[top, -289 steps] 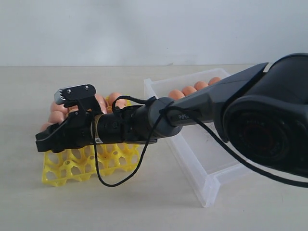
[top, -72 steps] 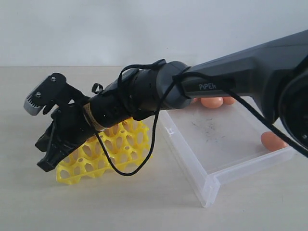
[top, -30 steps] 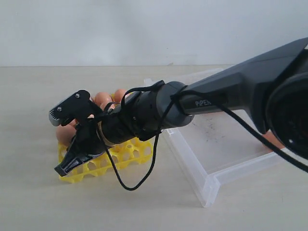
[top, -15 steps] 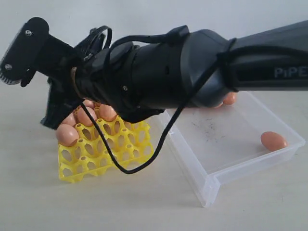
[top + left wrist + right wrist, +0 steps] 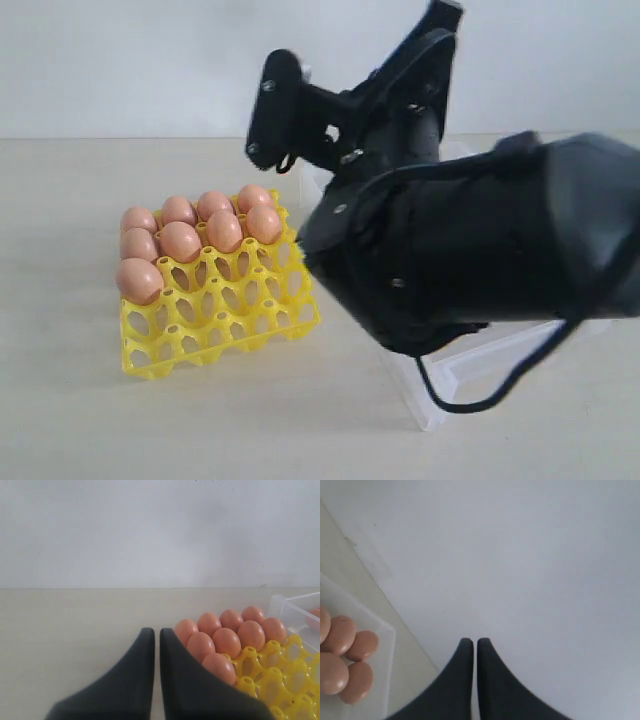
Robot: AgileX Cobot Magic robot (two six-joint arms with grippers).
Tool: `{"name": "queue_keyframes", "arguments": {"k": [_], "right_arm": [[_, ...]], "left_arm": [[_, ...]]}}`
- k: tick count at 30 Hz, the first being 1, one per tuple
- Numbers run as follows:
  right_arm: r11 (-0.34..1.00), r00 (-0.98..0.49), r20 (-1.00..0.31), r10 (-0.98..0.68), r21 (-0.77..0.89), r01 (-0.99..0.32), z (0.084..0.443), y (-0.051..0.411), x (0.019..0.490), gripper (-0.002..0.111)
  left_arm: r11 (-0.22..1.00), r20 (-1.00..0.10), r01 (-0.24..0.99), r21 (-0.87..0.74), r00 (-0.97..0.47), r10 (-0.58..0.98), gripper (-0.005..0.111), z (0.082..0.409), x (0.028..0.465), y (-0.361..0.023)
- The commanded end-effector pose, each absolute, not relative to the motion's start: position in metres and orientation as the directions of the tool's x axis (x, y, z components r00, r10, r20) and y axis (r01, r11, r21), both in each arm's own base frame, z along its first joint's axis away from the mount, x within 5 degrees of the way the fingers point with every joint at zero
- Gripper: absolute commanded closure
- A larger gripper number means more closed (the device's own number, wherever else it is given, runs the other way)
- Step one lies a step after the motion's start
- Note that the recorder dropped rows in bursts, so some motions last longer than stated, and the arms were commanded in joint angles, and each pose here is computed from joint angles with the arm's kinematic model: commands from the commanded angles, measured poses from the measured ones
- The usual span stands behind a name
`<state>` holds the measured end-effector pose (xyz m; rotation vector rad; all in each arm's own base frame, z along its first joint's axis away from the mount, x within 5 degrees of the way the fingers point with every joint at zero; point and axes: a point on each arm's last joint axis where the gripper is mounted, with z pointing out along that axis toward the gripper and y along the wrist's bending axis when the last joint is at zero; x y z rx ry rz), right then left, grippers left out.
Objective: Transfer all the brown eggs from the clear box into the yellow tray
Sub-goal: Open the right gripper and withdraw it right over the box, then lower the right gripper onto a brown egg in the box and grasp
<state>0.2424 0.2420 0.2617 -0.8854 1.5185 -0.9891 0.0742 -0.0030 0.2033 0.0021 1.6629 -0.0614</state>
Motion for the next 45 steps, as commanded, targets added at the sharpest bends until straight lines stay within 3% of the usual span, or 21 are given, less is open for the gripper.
{"name": "queue_keyframes", "arguments": {"k": [1,6,12,18,21,25,27,28,31,32,35,38,42,45], "right_arm": [[0.609,-0.18,-0.606,-0.775,-0.792,0.046,0.279,0.202,0.234,0.109],[0.797,-0.174,-0.778,-0.604,-0.596,-0.099,0.278,0.173,0.227,0.109],[0.808,-0.227,-0.85,-0.475,-0.32,-0.495,0.266,0.17,0.224,0.109],[0.828,-0.469,-0.864,-0.183,0.122,-0.548,0.257,0.158,0.238,0.108],[0.807,-0.531,-0.838,-0.124,0.227,-0.545,0.251,0.152,0.247,0.103],[0.808,-0.55,-0.79,-0.271,0.124,-0.576,0.225,0.138,0.263,0.096],[0.721,-0.414,-0.769,-0.486,-0.085,-0.688,0.212,0.135,0.268,0.1],[0.648,-0.316,-0.736,-0.598,-0.213,-0.731,0.208,0.134,0.271,0.107],[0.475,-0.112,-0.618,-0.778,-0.462,-0.749,0.208,0.129,0.276,0.109],[0.401,-0.069,-0.5,-0.863,-0.596,-0.696,0.209,0.121,0.281,0.109],[0.228,-0.207,-0.147,-0.967,-0.858,-0.46,0.222,0.088,0.293,0.109],[0.028,-0.352,0.109,-0.93,-0.931,-0.363,0.236,0.066,0.298,0.109],[0.368,-0.554,-0.218,-0.803,-0.913,-0.174,0.255,0.053,0.316,0.109],[0.75,-0.727,-0.437,-0.53,-0.642,-0.16,0.251,0.042,0.33,0.109]], "left_arm": [[0.998,-0.996,0.041,-0.039,-0.087,-0.035,0.103,0.203,0.075,-0.003],[0.998,-0.996,0.041,-0.039,-0.087,-0.035,0.103,0.203,0.075,-0.003],[0.998,-0.996,0.041,-0.039,-0.087,-0.035,0.103,0.203,0.075,-0.003],[0.998,-0.996,0.041,-0.039,-0.087,-0.035,0.103,0.203,0.075,-0.003],[0.998,-0.996,0.041,-0.039,-0.087,-0.035,0.103,0.203,0.075,-0.003],[0.998,-0.996,0.041,-0.039,-0.087,-0.035,0.103,0.203,0.075,-0.003],[0.998,-0.996,0.041,-0.039,-0.087,-0.035,0.103,0.203,0.075,-0.003],[0.998,-0.996,0.041,-0.039,-0.087,-0.035,0.103,0.203,0.075,-0.003],[0.998,-0.996,0.041,-0.039,-0.087,-0.035,0.103,0.203,0.075,-0.003],[0.998,-0.996,0.041,-0.039,-0.087,-0.035,0.103,0.203,0.075,-0.003],[0.998,-0.996,0.041,-0.039,-0.087,-0.035,0.103,0.203,0.075,-0.003],[0.998,-0.996,0.041,-0.039,-0.087,-0.035,0.103,0.203,0.075,-0.003],[0.998,-0.996,0.041,-0.039,-0.087,-0.035,0.103,0.203,0.075,-0.003],[0.998,-0.996,0.041,-0.039,-0.087,-0.035,0.103,0.203,0.075,-0.003]]}}
